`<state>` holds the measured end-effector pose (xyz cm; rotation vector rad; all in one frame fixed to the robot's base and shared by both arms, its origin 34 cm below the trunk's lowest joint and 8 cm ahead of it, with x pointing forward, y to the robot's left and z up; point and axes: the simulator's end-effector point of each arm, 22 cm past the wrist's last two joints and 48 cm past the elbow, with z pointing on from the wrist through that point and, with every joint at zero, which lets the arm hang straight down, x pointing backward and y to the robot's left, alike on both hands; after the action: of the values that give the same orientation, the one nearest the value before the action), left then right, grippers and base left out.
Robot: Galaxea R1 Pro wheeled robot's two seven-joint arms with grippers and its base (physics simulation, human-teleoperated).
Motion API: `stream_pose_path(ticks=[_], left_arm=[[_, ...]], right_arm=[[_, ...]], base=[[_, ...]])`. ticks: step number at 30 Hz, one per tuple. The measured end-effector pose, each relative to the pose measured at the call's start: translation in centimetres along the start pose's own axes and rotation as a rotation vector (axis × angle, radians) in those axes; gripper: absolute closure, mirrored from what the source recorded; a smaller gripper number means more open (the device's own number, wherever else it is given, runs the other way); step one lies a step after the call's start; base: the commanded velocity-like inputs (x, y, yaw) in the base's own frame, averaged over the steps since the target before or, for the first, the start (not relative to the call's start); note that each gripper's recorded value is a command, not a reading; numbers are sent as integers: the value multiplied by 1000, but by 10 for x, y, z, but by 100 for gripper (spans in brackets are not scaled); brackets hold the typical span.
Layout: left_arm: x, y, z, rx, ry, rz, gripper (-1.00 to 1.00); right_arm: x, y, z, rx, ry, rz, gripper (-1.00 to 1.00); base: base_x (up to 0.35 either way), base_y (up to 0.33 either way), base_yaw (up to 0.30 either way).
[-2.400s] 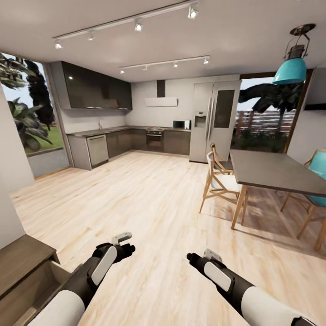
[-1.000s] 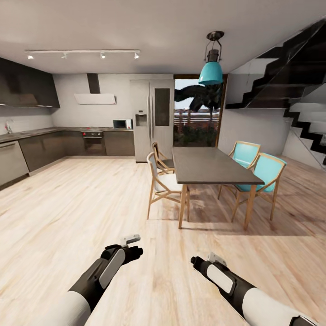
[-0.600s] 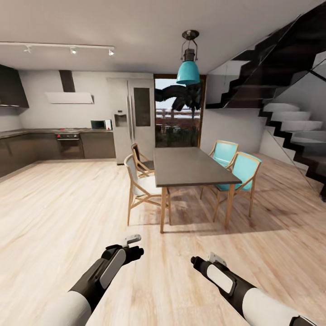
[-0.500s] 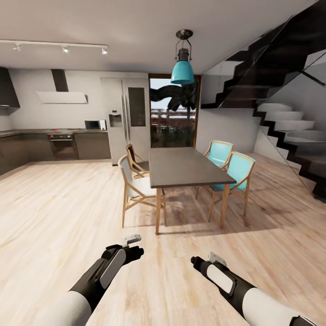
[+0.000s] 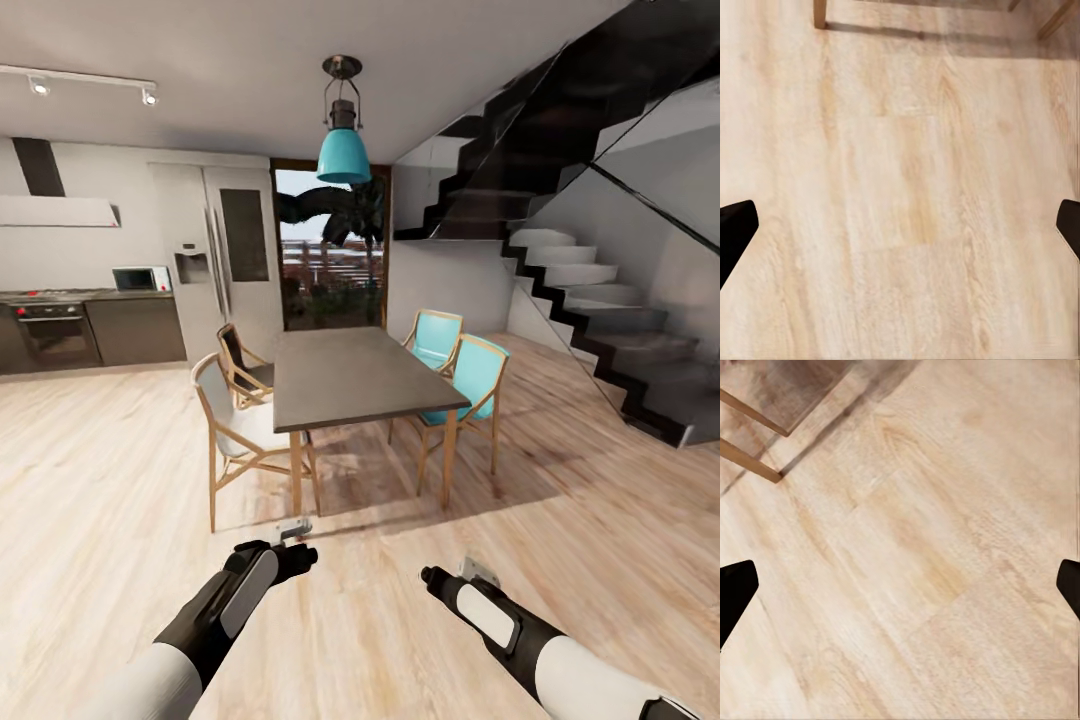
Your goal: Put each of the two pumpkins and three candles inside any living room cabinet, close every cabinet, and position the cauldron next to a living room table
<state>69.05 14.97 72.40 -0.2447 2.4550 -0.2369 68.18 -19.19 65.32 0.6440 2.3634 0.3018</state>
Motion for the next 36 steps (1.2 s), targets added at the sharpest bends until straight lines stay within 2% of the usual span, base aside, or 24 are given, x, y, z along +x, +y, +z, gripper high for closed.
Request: stream_pose_path(ticks=[14, 23, 36], left_arm=[[2, 1, 1, -3, 4, 1, -100], [2, 1, 1, -2, 4, 1, -100], [2, 0, 1, -1, 4, 7, -100]], right_arm=[[-1, 1, 0, -1, -4, 1, -100], [-2, 1, 0, -2, -13, 4, -100], [-3, 0, 0, 0, -17, 6, -100]], base=[[322, -6, -274], [323, 0, -117], [323, 0, -282]])
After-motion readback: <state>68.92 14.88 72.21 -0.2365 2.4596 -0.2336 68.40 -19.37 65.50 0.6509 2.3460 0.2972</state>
